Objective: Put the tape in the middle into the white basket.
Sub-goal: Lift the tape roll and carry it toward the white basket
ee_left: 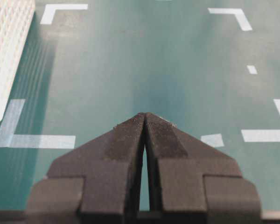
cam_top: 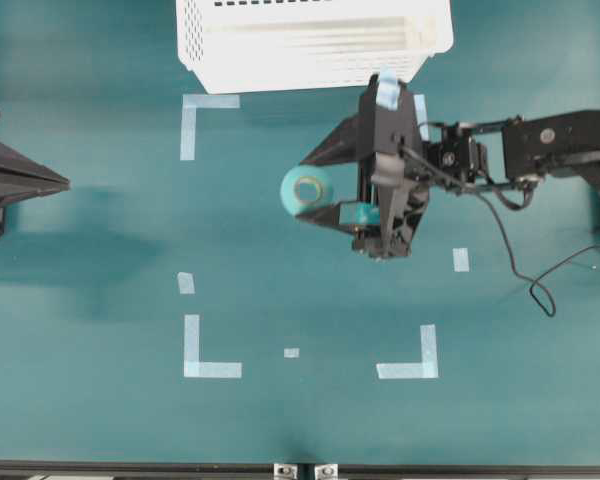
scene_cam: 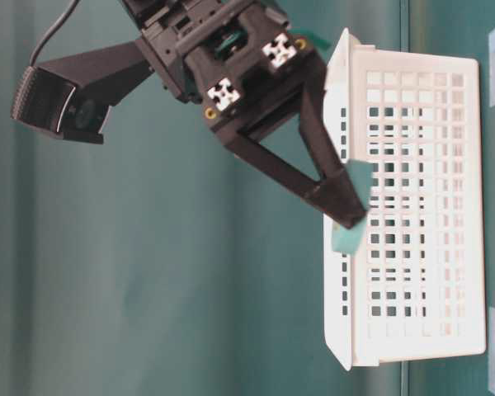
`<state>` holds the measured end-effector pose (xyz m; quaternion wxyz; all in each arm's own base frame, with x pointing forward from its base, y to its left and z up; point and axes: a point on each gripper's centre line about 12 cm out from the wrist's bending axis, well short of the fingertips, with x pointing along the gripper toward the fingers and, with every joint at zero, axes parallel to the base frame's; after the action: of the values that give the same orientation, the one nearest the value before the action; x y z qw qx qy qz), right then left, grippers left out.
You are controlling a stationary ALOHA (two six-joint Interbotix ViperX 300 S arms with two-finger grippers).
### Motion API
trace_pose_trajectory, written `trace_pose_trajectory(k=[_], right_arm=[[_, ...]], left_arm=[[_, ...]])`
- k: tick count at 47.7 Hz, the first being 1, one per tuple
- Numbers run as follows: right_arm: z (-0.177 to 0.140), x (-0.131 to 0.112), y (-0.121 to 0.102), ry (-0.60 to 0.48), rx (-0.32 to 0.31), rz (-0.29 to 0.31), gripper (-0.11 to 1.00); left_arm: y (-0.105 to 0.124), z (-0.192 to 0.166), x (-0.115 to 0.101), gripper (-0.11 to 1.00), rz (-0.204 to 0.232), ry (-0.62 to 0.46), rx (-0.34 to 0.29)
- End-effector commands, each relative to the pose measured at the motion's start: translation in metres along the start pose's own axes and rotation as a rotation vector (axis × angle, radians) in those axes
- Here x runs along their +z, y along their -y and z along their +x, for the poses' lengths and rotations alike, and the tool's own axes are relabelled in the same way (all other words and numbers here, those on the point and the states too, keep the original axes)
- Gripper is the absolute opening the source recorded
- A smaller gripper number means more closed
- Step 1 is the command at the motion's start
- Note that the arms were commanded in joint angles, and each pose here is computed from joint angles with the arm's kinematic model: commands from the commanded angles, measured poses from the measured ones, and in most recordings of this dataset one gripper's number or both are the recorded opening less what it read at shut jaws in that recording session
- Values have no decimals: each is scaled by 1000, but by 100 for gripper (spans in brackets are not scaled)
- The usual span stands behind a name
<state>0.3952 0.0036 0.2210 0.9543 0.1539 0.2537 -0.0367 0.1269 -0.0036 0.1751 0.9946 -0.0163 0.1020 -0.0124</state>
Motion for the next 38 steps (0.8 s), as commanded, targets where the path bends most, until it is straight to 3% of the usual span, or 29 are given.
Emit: trace_pose_trajectory(k=[1, 17, 38], right_arm=[[-10, 22, 2, 57, -2, 9, 67], [-21, 36, 44, 70, -103, 40, 67], [-29, 46, 82, 93, -192, 58, 67]], left_arm=[[0, 0, 5, -11, -1, 14, 3], [0, 0, 5, -11, -1, 12, 4], [0, 0, 5, -11, 1, 12, 4]])
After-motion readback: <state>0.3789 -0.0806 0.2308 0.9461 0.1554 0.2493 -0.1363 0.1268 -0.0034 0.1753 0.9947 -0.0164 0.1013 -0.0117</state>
